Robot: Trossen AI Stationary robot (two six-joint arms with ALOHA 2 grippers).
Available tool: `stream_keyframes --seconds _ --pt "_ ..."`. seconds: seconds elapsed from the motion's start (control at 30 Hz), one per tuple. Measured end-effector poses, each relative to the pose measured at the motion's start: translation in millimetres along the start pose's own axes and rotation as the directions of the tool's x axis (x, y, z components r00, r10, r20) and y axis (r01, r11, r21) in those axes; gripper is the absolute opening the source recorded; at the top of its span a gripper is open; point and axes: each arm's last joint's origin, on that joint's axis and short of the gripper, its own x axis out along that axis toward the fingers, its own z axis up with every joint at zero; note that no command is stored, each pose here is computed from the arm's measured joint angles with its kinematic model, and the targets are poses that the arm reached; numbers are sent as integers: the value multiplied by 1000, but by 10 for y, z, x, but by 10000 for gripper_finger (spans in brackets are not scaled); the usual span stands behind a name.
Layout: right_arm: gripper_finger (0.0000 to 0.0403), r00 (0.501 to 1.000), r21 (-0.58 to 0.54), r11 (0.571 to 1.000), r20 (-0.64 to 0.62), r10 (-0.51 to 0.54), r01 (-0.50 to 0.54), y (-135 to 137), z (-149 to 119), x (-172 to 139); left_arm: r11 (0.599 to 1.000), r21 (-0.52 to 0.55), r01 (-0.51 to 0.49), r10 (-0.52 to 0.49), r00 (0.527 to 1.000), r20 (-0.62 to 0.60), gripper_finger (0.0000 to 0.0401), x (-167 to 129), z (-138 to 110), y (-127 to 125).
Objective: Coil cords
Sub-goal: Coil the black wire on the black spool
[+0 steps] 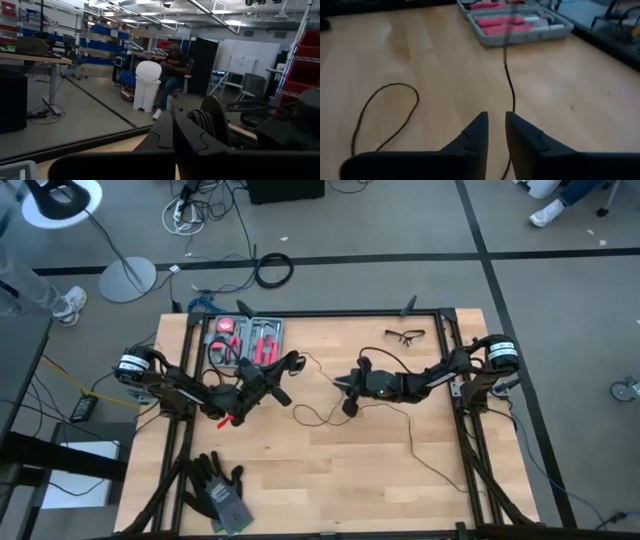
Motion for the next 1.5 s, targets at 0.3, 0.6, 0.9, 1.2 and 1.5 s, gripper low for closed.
stream_keyframes --seconds 0.3,0.6,0.9,1.2,1.5 --pt "116 996 -54 999 90 3 2 -31 17 -41 1000 -5 0 0 1000 1 0 1 2 -1" --pt "139 998 -114 993 52 -32 37 -127 -153 240 1000 -9 0 0 1000 4 0 3 6 -3" --pt "130 989 -161 982 120 -81 100 -91 -15 538 1000 -12 0 0 1000 6 0 3 9 -2" --pt "14 997 -120 991 64 -45 53 -116 -26 576 1000 -18 0 0 1000 9 0 3 15 -3" --pt "2 992 -139 983 -56 111 -118 186 151 743 1000 7 -17 17 1000 2 0 63 12 -18"
